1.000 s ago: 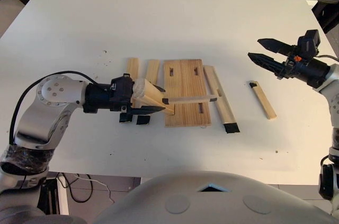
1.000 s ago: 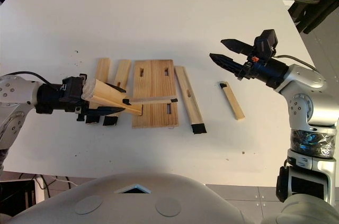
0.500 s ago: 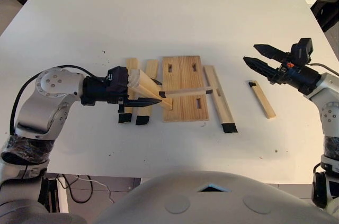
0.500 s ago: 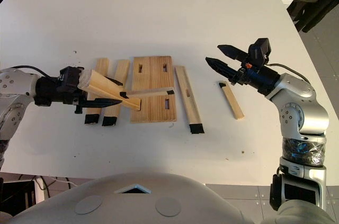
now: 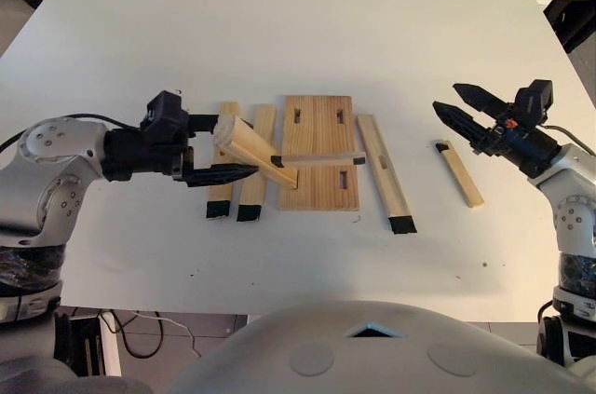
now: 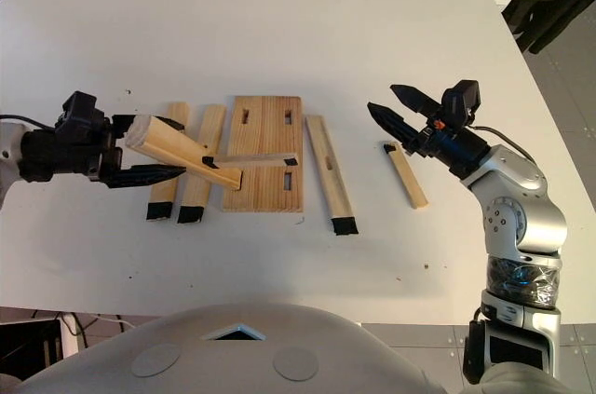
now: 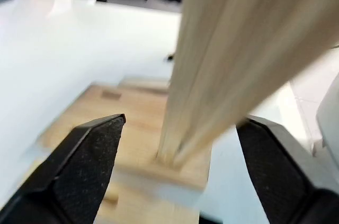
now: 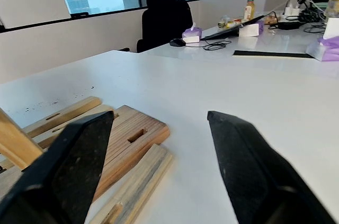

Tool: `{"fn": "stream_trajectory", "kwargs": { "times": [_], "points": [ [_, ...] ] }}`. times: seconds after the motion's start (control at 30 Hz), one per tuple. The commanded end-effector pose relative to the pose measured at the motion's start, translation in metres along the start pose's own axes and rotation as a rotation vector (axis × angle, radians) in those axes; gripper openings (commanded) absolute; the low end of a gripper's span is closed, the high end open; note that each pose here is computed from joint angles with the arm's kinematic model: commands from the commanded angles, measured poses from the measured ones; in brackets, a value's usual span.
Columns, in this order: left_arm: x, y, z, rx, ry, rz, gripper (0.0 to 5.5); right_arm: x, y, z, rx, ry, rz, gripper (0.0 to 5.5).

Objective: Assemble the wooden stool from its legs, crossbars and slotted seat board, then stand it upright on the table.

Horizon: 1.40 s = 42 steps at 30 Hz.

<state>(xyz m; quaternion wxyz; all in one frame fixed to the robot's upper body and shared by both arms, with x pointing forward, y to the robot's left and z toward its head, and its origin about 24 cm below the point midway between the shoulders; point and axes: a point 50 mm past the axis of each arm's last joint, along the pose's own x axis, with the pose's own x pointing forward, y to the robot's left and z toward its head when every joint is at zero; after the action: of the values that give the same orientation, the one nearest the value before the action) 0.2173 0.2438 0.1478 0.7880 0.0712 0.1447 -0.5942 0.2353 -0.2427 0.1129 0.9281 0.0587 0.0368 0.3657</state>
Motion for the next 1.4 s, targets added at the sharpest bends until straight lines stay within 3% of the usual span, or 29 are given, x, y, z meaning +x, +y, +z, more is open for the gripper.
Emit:
{"fn": "stream_trajectory", "kwargs": {
  "times": [0.03,0.13,0.27,0.4,0.67,0.87,1.1,1.4],
  "points": [
    [-0.018,0.0,-0.024,-0.06,0.059,0.149,3.81,-0.004,0.001,0.0,-0.006,-0.003,-0.017,3.26],
    [-0.016,0.002,-0.039,-0.102,-0.01,0.394,3.81,-0.004,0.002,-0.002,0.001,-0.006,-0.029,3.26],
    [-0.009,0.012,-0.069,-0.102,0.019,0.83,3.81,-0.008,0.003,-0.006,0.014,-0.001,-0.065,3.26],
    [0.013,0.002,-0.086,-0.21,-0.015,0.993,3.81,-0.007,-0.006,0.002,-0.007,-0.005,-0.096,3.26],
    [0.038,-0.02,-0.09,-0.318,-0.023,0.981,3.81,-0.003,-0.013,0.006,-0.015,-0.001,-0.111,3.26],
    [0.043,-0.028,-0.101,-0.327,0.099,0.95,3.81,-0.005,-0.005,-0.002,0.005,-0.008,-0.135,3.26],
    [0.029,-0.036,-0.116,-0.388,0.237,0.978,3.81,-0.014,0.003,-0.013,0.039,-0.028,-0.192,3.26],
    [0.005,-0.052,-0.112,-0.462,0.409,0.932,3.81,-0.021,0.024,-0.032,0.105,-0.036,-0.241,3.26]
  ]
}}
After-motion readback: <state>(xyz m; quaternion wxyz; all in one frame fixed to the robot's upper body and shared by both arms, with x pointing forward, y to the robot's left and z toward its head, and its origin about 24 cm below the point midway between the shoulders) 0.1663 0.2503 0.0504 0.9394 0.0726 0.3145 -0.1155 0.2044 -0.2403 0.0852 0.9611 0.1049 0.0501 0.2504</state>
